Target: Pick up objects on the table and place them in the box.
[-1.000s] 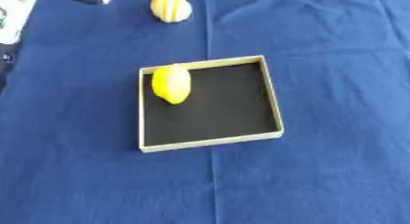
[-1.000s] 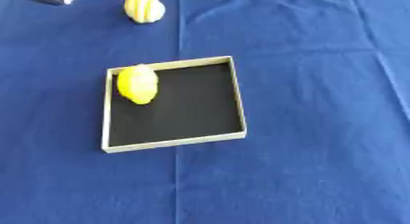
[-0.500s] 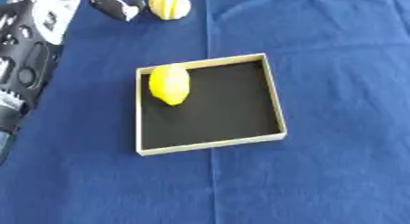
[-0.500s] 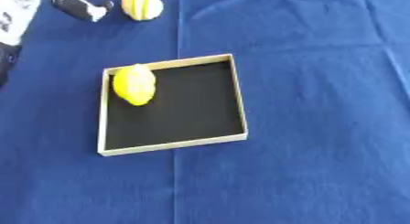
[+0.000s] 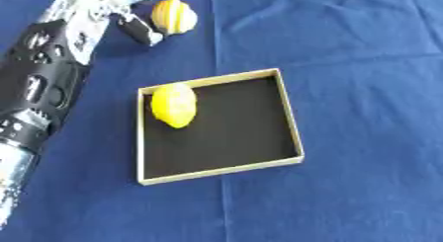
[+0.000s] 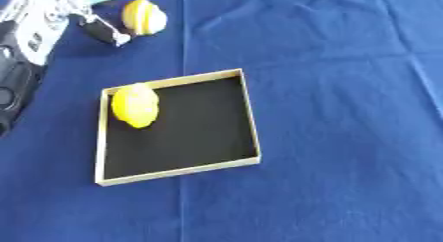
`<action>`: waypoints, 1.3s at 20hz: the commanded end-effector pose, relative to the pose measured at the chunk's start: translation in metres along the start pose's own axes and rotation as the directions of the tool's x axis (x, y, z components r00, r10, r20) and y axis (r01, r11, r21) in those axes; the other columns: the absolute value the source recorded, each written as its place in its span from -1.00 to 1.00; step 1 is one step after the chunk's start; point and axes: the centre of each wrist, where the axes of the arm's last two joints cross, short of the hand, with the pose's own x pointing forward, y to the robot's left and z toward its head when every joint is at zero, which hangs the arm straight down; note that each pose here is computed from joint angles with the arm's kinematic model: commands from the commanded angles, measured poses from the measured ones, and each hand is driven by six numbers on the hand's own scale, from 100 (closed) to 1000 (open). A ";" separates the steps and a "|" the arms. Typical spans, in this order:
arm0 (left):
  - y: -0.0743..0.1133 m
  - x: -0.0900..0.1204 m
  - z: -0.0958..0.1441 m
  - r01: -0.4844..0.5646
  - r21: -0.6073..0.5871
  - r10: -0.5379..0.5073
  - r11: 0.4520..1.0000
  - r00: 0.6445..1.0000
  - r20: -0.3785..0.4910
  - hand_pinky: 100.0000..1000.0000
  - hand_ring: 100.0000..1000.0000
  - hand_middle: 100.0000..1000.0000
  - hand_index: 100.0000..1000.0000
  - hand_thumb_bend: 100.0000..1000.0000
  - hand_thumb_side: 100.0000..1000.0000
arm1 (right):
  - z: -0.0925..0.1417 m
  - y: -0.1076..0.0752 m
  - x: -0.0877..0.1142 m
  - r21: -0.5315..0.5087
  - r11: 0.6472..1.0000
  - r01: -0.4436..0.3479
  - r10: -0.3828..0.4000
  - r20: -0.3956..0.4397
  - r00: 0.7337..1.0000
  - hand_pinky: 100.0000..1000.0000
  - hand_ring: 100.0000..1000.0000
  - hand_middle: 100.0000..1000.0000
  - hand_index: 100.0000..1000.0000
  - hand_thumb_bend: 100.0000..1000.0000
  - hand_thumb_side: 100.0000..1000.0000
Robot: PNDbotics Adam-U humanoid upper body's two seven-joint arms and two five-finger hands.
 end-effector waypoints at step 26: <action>0.019 -0.016 0.007 -0.039 0.058 0.044 0.998 0.995 -0.092 0.68 0.70 0.32 0.55 -1.00 -1.00 | 0.014 0.016 0.008 0.047 0.999 0.012 -0.009 -0.057 0.998 0.51 0.89 0.62 0.78 -0.93 -0.19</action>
